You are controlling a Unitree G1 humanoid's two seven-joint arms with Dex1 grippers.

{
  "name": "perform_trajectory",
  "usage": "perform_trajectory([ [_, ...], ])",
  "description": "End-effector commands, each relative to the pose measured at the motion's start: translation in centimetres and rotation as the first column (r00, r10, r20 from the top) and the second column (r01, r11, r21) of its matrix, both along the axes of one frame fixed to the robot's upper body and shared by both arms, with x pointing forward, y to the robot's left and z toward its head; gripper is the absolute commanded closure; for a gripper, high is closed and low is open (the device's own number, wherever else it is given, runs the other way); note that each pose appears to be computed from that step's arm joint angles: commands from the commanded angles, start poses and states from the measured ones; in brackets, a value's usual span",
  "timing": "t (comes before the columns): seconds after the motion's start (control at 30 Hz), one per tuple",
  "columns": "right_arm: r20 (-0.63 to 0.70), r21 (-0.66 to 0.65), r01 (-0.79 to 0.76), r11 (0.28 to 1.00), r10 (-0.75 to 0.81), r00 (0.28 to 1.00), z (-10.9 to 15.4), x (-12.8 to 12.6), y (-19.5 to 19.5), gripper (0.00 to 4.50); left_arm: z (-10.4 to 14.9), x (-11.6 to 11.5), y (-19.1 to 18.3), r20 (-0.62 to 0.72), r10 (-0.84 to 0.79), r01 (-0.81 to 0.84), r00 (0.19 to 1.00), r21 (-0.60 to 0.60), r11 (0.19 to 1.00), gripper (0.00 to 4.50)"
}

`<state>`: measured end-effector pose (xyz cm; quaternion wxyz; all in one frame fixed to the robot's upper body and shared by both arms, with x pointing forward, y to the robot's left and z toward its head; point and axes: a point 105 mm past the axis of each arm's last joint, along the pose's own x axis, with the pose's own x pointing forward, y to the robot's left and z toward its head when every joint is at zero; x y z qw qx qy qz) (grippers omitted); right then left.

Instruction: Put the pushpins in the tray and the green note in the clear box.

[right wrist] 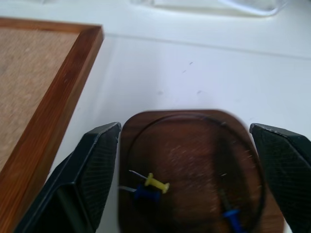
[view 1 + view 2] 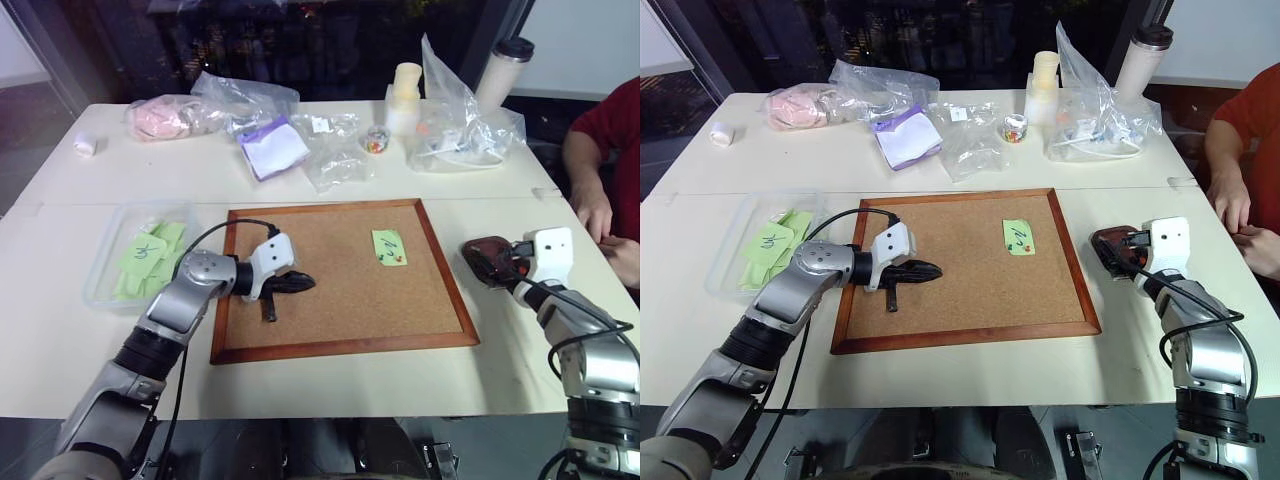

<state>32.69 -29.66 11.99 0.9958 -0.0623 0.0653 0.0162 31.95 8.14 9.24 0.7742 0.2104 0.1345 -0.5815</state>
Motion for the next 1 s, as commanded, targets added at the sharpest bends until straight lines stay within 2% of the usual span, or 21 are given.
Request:
perform_trajectory([
  [0.03,0.118,0.013,-0.265,0.964,0.261,0.958,3.7,-0.3,5.6,0.03,-1.8,-0.7,0.0,-0.056,-0.010,0.012,0.998,0.039,0.999,4.50],
  [0.1,0.066,0.015,-0.374,0.927,0.372,0.926,2.6,-0.9,8.1,0.03,-1.8,-0.6,0.0,-0.055,-0.010,0.012,0.998,0.040,0.999,4.50],
  [0.2,0.025,0.043,-0.459,0.887,0.458,0.888,1.0,-1.2,10.8,0.03,-1.8,-0.6,0.0,-0.056,-0.008,0.010,0.998,0.041,0.999,4.50],
  [0.33,0.022,0.057,-0.492,0.869,0.491,0.871,0.0,-1.0,12.6,0.03,-1.8,-0.6,0.0,-0.057,-0.005,0.008,0.998,0.040,0.999,4.50],
  [0.6,0.006,0.047,-0.510,0.859,0.511,0.860,-1.1,0.0,13.6,0.03,-1.9,-1.0,0.0,-0.061,-0.005,0.008,0.998,0.042,0.999,4.50],
  [0.7,-0.009,0.040,-0.505,0.862,0.505,0.863,-1.5,0.2,13.3,0.85,-1.9,-1.0,0.0,-0.060,-0.002,0.004,0.998,0.043,0.999,4.50],
  [0.73,-0.012,0.040,-0.504,0.863,0.505,0.863,-1.6,0.3,13.2,1.29,-1.9,-1.0,0.0,-0.060,-0.001,0.004,0.998,0.043,0.999,4.50],
  [0.93,-0.014,0.041,-0.505,0.862,0.505,0.863,-1.8,0.3,13.1,4.44,-2.0,-0.9,0.3,-0.060,0.005,-0.002,0.998,0.050,0.999,4.50],
  [1.0,-0.011,0.041,-0.503,0.863,0.504,0.864,-1.7,0.2,13.1,4.44,-2.1,-1.0,0.4,-0.063,0.005,-0.001,0.998,0.055,0.999,4.50],
])
